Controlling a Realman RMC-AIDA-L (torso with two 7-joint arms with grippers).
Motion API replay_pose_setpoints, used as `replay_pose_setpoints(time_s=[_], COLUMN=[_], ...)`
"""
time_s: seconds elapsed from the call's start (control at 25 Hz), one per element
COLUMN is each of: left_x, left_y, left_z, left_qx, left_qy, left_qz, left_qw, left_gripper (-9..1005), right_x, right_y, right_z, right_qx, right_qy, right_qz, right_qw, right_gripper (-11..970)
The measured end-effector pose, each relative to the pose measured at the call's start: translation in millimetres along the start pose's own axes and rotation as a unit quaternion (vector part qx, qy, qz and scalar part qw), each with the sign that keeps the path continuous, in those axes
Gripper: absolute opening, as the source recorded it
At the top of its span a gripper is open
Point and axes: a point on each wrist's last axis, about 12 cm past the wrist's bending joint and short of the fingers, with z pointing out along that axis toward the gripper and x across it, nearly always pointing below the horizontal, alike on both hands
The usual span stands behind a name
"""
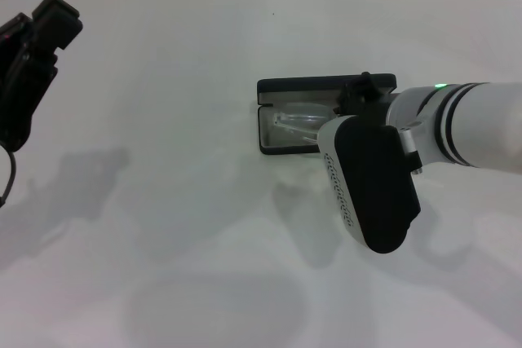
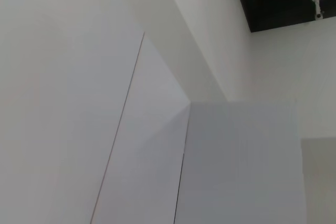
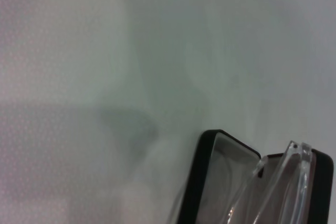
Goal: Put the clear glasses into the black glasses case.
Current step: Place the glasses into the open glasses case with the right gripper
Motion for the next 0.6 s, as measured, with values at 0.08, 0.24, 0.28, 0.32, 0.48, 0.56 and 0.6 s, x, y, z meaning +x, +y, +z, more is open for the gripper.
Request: replay_pose_setpoints(time_s=[0.08, 0.24, 0.28, 0.32, 0.48, 0.56, 0.6], left_x=[0.9, 2.0, 2.2, 2.4, 2.7, 2.9, 3.0], left_y=[-0.8, -1.6, -1.8, -2.0, -2.3, -2.6, -2.7], left_z=[0.1, 0.5, 0.6, 0.7, 0.7, 0.5, 0.5], left_qx=[-0.001, -0.001, -0.001, 0.0, 0.0, 0.0, 0.0], left_qy=[-0.001, -0.002, -0.003, -0.003, -0.003, -0.002, -0.002], left_qz=[-0.001, -0.002, -0.003, -0.003, -0.004, -0.005, -0.005], left_qw=[1.0, 1.0, 1.0, 1.0, 1.0, 1.0, 1.0], left_gripper=[98, 98, 98, 98, 98, 98, 98], right_x=[0.7, 3.2, 4.1, 4.9, 7.0, 8.0, 8.7], right_y=[0.4, 2.3, 3.1, 3.7, 8.3, 9.8, 10.4], right_z=[2.6, 7.8, 9.4, 11.1, 18.4, 20.8, 22.1], right_qx=[0.003, 0.008, 0.009, 0.011, 0.015, 0.015, 0.016], right_qy=[-0.001, -0.001, -0.002, -0.002, -0.004, -0.004, -0.004], right_qz=[0.0, 0.001, 0.002, 0.002, 0.001, 0.0, 0.001], right_qw=[1.0, 1.0, 1.0, 1.0, 1.0, 1.0, 1.0], right_gripper=[119, 119, 119, 119, 120, 120, 120])
